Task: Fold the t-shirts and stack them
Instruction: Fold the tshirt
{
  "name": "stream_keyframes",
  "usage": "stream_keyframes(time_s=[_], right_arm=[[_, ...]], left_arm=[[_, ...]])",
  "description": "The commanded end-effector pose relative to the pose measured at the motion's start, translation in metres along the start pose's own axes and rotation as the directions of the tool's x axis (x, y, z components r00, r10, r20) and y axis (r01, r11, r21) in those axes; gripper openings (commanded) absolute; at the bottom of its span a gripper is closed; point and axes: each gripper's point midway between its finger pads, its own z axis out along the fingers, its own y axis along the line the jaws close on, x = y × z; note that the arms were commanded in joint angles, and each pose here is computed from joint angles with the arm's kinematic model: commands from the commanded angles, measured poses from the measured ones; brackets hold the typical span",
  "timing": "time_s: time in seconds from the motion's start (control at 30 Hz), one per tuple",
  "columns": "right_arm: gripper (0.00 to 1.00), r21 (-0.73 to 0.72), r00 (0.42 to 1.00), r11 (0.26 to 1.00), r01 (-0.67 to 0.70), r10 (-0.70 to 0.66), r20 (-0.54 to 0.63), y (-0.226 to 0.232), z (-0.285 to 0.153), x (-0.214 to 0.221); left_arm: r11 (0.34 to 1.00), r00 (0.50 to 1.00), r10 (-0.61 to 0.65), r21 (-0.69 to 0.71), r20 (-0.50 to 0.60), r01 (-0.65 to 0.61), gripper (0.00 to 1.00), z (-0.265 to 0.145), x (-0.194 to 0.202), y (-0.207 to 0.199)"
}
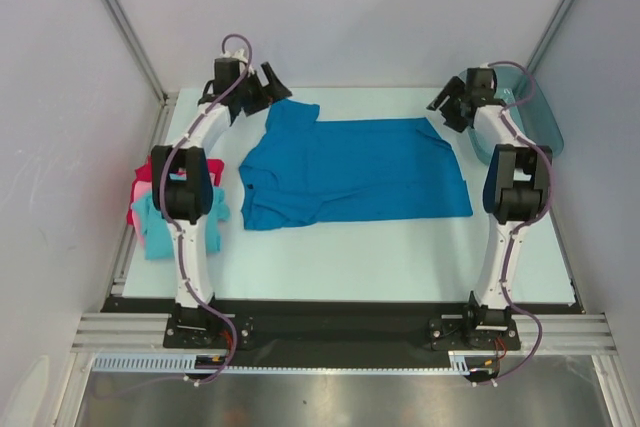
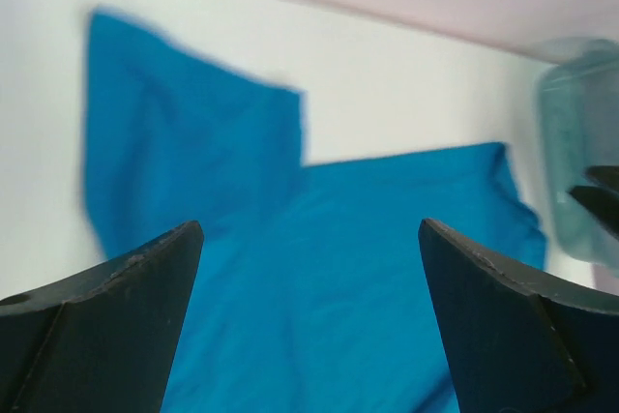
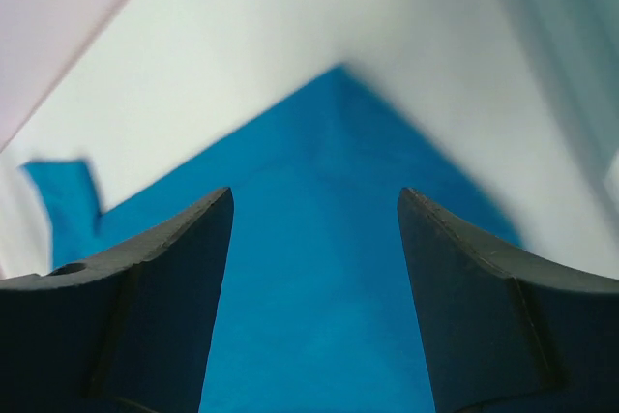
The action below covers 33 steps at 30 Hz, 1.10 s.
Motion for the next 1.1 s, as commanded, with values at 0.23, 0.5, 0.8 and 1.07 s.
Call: stream_keyframes(time_s=[0.23,0.5,0.8,1.07], right_arm=[[0.74,0.087,0.998,0.996,-0.028,0.032,-0.046,-0.054,0.032,0.006],[0.73,0.054,0.998,0.998,-0.033,0.036,-0.053,-0.05,0.041,0.014],[0.73,-0.114,0.996,0.993,-0.025,0.014,-0.093,-0.019,0.044,0.028],[0.73,-0.044,0.983,0.999,0.008,-0.016,-0.182,-0.022,0.059,0.054]], left_arm=[[0.989,0.992,-0.083,-0.13,-0.097,0.07,1.0,0.039,0.029,0.059],[0.988,0.993,-0.066,-0.147,-0.102,0.051,1.0,0.042,0.034,0.067],[0.989,0.994,-0.056,-0.142,-0.097,0.042,1.0,0.038,0.03,0.064],[0.991,0.992,-0.067,-0.125,-0.11,0.053,1.0,0.039,0.034,0.062]])
